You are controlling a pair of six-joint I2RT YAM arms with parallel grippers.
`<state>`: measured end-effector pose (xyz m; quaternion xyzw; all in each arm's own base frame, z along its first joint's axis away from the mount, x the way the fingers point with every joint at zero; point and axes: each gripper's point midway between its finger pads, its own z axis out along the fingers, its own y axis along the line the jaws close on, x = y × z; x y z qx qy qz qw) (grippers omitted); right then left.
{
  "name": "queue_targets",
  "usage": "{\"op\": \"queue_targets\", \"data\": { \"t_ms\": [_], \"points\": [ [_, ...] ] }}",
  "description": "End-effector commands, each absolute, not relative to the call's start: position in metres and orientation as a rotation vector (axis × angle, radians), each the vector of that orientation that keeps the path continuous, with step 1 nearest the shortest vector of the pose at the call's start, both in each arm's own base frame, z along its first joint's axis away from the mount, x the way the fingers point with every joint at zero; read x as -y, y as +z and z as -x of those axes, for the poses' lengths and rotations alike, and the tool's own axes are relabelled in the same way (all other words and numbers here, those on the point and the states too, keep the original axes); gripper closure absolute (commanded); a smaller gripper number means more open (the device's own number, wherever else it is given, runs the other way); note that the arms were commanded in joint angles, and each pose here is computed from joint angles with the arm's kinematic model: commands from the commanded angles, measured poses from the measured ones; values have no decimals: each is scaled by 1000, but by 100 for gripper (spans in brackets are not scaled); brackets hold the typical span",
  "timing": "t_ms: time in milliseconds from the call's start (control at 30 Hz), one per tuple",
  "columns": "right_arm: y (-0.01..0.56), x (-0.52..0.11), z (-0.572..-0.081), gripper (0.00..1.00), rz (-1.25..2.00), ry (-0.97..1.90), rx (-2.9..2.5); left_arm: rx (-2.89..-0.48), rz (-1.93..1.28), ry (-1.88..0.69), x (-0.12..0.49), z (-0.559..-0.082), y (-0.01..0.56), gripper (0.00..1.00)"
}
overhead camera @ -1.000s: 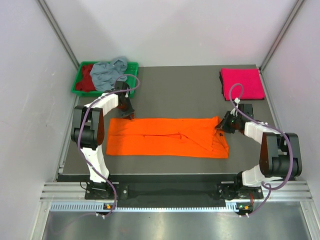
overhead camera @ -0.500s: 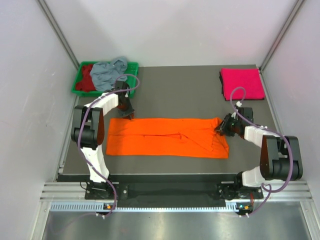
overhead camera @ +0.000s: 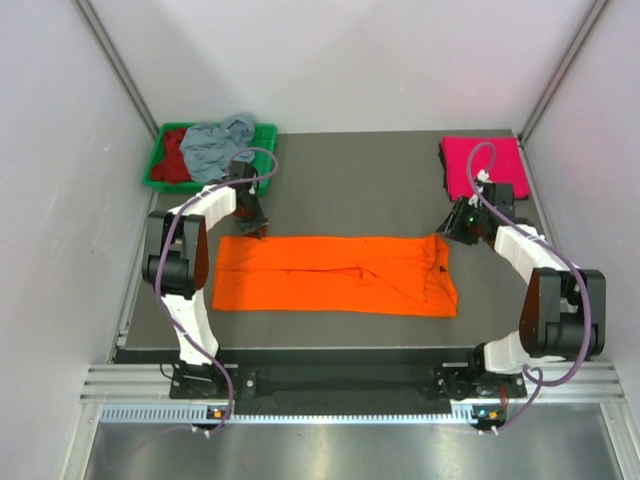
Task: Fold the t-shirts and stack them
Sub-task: Fold the tshirt
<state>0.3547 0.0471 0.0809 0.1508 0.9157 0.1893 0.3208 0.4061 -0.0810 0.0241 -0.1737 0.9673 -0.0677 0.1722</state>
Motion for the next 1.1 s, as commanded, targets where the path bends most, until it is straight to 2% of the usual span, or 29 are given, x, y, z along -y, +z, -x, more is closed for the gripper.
{"op": "queue_targets", "data": {
  "t_ms": [0, 1067],
  "points": [
    [88, -41, -367, 66, -367, 472, -2409, -2799, 530, -36, 55, -395, -1, 74],
    [63, -77, -373, 64, -286, 544, -2458, -2807, 534, -5, 51, -393, -4, 74]
  ]
}}
